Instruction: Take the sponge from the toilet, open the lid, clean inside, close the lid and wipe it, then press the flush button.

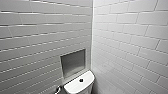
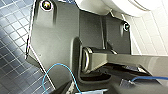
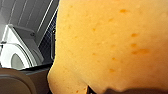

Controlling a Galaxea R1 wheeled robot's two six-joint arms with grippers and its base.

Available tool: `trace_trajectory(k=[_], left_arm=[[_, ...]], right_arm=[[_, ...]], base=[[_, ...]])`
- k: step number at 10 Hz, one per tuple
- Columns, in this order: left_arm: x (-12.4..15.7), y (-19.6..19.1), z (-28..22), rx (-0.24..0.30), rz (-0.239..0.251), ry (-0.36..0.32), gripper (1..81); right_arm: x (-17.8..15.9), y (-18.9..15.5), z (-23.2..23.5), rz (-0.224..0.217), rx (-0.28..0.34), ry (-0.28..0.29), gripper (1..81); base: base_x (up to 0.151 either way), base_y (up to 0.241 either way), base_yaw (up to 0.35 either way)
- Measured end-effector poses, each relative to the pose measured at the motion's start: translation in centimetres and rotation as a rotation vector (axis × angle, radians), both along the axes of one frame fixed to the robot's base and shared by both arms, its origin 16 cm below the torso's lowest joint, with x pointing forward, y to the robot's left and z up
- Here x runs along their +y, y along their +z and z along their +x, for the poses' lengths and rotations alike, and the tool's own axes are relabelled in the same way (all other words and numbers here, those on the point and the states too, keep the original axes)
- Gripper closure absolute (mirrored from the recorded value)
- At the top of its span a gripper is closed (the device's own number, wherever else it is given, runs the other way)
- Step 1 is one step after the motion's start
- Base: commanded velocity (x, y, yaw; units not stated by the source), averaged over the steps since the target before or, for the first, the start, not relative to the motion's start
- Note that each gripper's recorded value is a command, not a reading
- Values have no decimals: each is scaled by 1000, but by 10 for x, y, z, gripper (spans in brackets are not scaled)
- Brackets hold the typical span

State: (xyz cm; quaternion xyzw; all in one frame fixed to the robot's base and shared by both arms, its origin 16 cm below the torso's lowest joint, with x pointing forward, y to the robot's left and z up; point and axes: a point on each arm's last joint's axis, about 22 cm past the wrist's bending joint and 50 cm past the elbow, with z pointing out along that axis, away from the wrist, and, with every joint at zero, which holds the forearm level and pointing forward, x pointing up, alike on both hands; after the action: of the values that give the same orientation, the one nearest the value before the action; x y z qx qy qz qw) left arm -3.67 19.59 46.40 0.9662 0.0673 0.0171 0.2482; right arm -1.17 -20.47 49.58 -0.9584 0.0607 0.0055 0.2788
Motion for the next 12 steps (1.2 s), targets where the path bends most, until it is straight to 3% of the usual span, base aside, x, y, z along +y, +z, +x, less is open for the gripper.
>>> trace_trajectory(k=[3,9,12], left_arm=[[6,28,30,-40,-65,-1,10],[34,129,123,-155,-184,-41,10],[27,198,206,-253,-234,-98,10]], right_arm=[[-20,20,18,17,-17,-18,811],[-18,32,32,42,-21,-42,811],[-11,35,31,57,-20,-42,811]], base=[[0,0,0],[0,0,0],[0,0,0]])
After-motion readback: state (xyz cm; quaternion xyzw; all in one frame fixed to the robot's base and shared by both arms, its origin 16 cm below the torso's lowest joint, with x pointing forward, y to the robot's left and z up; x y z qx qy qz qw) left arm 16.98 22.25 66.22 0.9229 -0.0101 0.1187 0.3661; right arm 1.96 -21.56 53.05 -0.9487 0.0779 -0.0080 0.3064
